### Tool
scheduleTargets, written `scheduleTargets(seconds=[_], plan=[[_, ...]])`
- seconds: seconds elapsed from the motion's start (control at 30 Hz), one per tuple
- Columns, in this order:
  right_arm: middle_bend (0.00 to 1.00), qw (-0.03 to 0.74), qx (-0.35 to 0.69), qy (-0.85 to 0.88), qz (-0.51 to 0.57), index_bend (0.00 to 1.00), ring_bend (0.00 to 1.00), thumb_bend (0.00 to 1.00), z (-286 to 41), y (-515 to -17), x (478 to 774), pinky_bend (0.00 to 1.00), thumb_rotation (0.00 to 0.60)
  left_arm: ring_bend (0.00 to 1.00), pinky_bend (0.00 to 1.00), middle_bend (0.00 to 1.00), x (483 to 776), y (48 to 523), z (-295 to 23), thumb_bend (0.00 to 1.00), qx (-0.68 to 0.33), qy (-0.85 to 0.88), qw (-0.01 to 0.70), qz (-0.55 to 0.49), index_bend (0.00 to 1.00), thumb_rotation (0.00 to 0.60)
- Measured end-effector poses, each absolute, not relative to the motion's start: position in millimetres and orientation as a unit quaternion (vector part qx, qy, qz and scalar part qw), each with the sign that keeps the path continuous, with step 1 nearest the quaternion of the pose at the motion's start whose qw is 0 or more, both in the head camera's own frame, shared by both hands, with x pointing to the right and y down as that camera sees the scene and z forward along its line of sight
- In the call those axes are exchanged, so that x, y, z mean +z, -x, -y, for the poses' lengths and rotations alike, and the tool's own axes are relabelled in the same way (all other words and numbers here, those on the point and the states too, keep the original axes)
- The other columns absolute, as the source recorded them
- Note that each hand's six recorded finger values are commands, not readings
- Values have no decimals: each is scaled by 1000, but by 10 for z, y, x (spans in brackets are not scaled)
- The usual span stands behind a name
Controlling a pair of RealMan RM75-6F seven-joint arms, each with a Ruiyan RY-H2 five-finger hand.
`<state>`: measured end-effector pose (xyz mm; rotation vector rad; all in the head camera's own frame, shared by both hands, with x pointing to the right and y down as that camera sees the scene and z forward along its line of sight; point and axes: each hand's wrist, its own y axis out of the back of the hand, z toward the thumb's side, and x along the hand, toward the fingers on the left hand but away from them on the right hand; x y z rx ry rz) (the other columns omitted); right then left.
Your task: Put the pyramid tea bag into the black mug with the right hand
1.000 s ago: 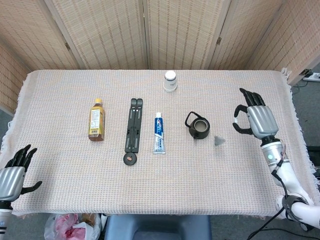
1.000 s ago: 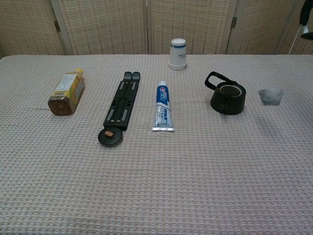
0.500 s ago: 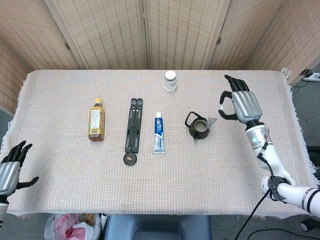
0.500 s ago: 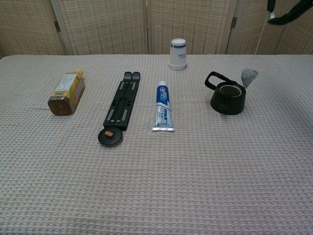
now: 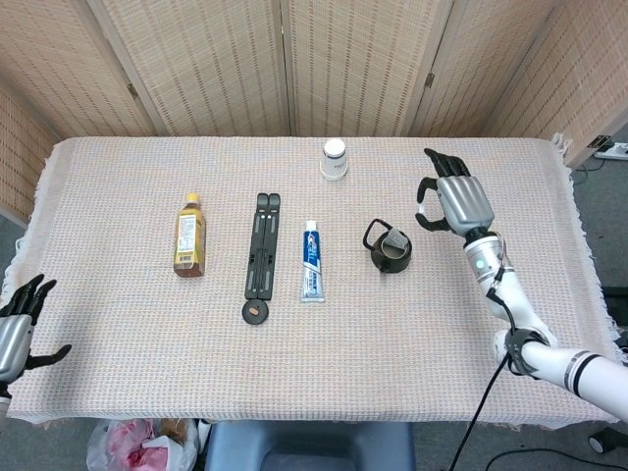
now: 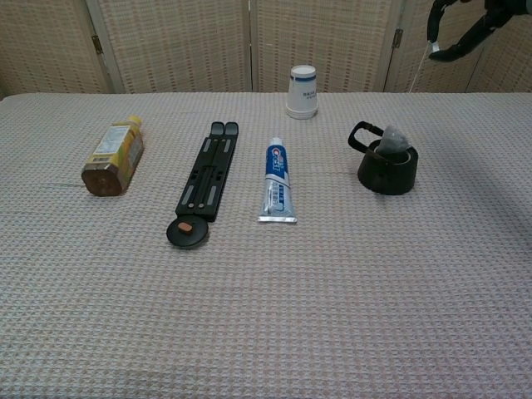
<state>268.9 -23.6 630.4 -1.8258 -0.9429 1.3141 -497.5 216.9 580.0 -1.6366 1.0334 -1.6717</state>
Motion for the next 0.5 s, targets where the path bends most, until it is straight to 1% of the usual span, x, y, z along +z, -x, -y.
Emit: scheduleTargets(seconds=[0.27,0.37,0.5], plan=[[24,350,510,705,348,553,0,231,219,-2601,6417,0,600,0,250,0,5784,4997,-2159,222,-625,612,287,-390,0,600],[25,357,513,704,339,553,0,230,169,-2599,6435,0,600,0,250,0,5783,4995,-2157,222,-625,612,288,-389,0,600],[25,366,521,704,315,553,0,229,13,-2633,6490,0,600,0,250,0,5780,4969,-2170,223,-623,614,292,-387,0,600]])
